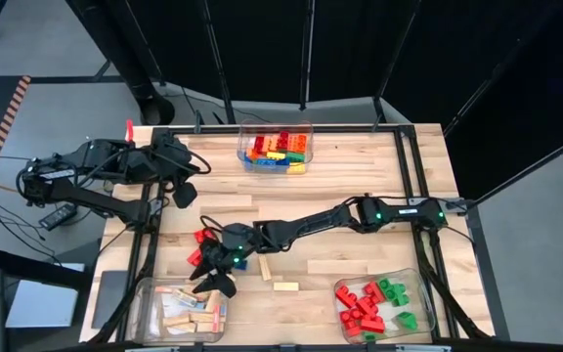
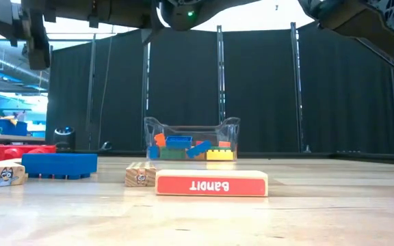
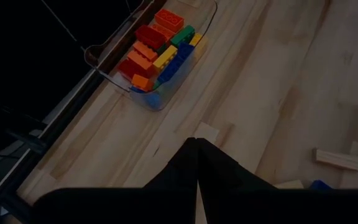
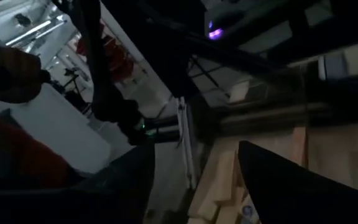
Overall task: Sort blocks by size
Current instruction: Put the 3-stud blue game piece into the top center transparent bin
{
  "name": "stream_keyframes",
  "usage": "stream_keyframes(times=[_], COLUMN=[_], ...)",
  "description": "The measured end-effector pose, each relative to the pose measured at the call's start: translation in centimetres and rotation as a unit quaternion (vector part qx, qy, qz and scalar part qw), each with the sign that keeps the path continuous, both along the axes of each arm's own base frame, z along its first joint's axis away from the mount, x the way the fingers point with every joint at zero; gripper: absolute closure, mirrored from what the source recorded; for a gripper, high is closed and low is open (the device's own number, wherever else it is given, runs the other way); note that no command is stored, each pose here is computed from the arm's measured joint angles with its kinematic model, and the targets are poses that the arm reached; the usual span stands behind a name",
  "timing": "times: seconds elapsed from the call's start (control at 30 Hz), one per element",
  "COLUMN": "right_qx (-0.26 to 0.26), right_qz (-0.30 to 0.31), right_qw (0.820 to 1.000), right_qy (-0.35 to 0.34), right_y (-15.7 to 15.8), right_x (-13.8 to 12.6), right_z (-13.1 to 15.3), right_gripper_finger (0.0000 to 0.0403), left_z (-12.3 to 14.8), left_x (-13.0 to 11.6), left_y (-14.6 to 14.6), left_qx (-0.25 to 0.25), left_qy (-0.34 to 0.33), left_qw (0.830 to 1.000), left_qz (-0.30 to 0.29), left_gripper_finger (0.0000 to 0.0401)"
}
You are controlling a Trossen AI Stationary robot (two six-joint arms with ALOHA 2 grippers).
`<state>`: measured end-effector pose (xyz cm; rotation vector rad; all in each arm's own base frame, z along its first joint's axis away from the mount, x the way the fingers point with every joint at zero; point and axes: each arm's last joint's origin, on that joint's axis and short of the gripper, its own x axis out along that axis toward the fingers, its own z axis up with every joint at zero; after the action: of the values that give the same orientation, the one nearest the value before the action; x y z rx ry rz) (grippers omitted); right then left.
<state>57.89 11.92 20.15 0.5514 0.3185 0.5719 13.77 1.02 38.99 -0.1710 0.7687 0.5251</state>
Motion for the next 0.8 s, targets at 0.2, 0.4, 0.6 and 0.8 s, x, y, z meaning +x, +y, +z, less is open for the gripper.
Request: stream_keyframes(times=[0.2, 0.4, 0.6, 0.8], right_qx=[0.006, -0.141, -0.290, -0.309], right_qz=[0.014, -0.005, -0.038, -0.047], right_qw=[0.991, 0.954, 0.920, 0.912], right_qy=[0.135, 0.263, 0.261, 0.266], right_y=[-2.0, -3.2, -1.1, 0.6], right_x=[-1.0, -4.9, -6.7, -6.8], right_z=[0.4, 2.8, 3.6, -0.8], right_gripper_finger=[0.0192, 0.0223, 0.0228, 0.0224], left_z=[0.0, 0.0, 0.0, 0.0], left_x=[0.0, -0.1, -0.1, -0.1], left_y=[0.0, 0.0, 0.0, 0.0], left_qx=[-0.001, 0.000, 0.001, 0.001], left_qy=[0.002, 0.005, 0.005, 0.004], left_qw=[1.000, 1.000, 1.000, 1.000], left_qz=[-0.001, -0.002, -0.002, -0.003], left_gripper_finger=[0.0388, 0.0388, 0.0388, 0.0388])
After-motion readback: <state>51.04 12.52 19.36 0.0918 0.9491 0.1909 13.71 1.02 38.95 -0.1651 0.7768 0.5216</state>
